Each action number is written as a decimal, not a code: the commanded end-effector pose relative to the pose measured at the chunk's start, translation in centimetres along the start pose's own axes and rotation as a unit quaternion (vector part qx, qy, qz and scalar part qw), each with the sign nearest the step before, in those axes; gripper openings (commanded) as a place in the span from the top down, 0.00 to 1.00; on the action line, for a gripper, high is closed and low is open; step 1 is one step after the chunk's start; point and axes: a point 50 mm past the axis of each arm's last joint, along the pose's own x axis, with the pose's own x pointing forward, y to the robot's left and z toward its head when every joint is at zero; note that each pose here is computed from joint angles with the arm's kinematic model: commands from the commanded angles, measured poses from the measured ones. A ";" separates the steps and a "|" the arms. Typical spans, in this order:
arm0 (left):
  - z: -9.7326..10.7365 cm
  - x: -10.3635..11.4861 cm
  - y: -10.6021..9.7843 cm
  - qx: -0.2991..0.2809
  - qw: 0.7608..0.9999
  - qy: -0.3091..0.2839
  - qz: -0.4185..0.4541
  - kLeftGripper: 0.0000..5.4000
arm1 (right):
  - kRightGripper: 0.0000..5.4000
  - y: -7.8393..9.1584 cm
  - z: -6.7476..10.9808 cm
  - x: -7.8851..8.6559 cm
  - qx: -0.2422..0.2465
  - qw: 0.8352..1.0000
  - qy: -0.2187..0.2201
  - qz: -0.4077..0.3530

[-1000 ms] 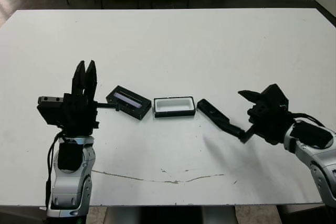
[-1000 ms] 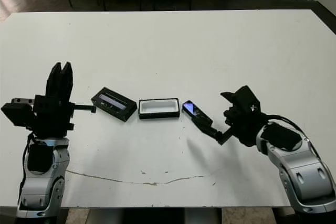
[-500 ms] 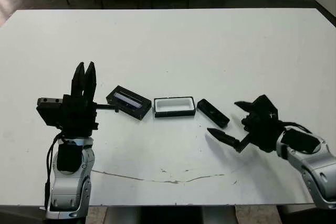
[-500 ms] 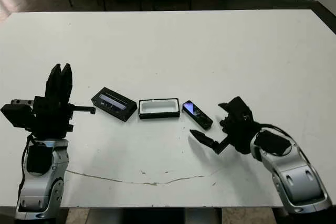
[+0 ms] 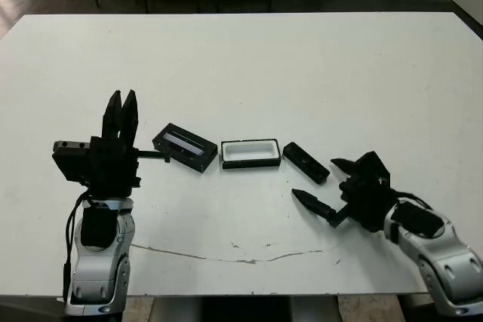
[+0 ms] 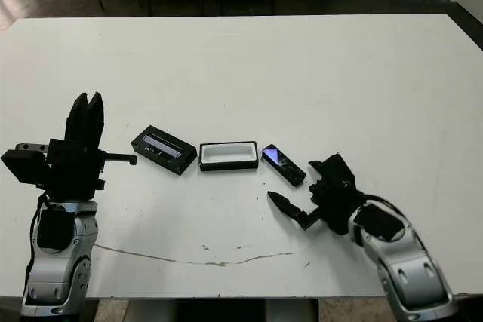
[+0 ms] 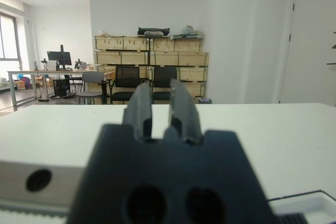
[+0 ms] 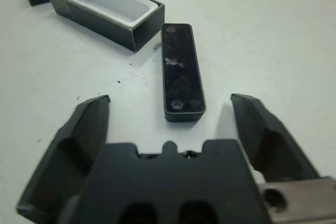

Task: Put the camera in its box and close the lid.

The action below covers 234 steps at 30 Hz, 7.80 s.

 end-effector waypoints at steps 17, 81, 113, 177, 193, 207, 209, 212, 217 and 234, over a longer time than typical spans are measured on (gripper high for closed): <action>-0.7 -0.5 0.2 -0.001 1.000 0.025 0.001 1.00 | 0.98 0.3 -1.7 0.0 0.040 0.998 -0.002 -0.056; -0.6 -0.5 -0.3 0.003 0.999 0.032 0.000 1.00 | 1.00 -7.4 11.1 7.6 -0.122 0.894 0.046 0.428; -0.7 -0.7 -0.2 0.006 0.999 0.034 0.005 1.00 | 1.00 -6.1 10.0 8.9 -0.190 0.896 0.069 0.396; -0.7 -0.8 -0.4 0.003 0.999 0.035 0.005 1.00 | 0.01 -6.7 13.9 5.0 -0.147 0.966 -0.157 0.146; 3.7 6.3 2.5 0.154 0.964 0.078 -0.203 1.00 | 0.58 -5.5 8.2 2.5 -0.107 0.983 -0.140 0.055; 1.9 14.0 -2.0 0.397 0.730 0.259 -0.493 1.00 | 1.00 -5.3 8.0 1.9 -0.082 0.985 -0.128 0.086; 1.5 14.5 -2.8 0.410 0.707 0.273 -0.508 1.00 | 1.00 -5.3 7.8 1.8 -0.082 0.985 -0.124 0.087; 0.4 14.7 -4.0 0.429 0.676 0.288 -0.525 1.00 | 1.00 -5.3 7.6 1.7 -0.074 0.986 -0.118 0.092; -1.9 13.8 -6.0 0.445 0.620 0.315 -0.564 1.00 | 1.00 -5.3 7.4 1.5 -0.073 0.987 -0.112 0.090; -4.9 10.6 -8.4 0.510 0.446 0.325 -0.660 1.00 | 1.00 -4.9 6.6 1.2 -0.053 0.988 -0.114 0.092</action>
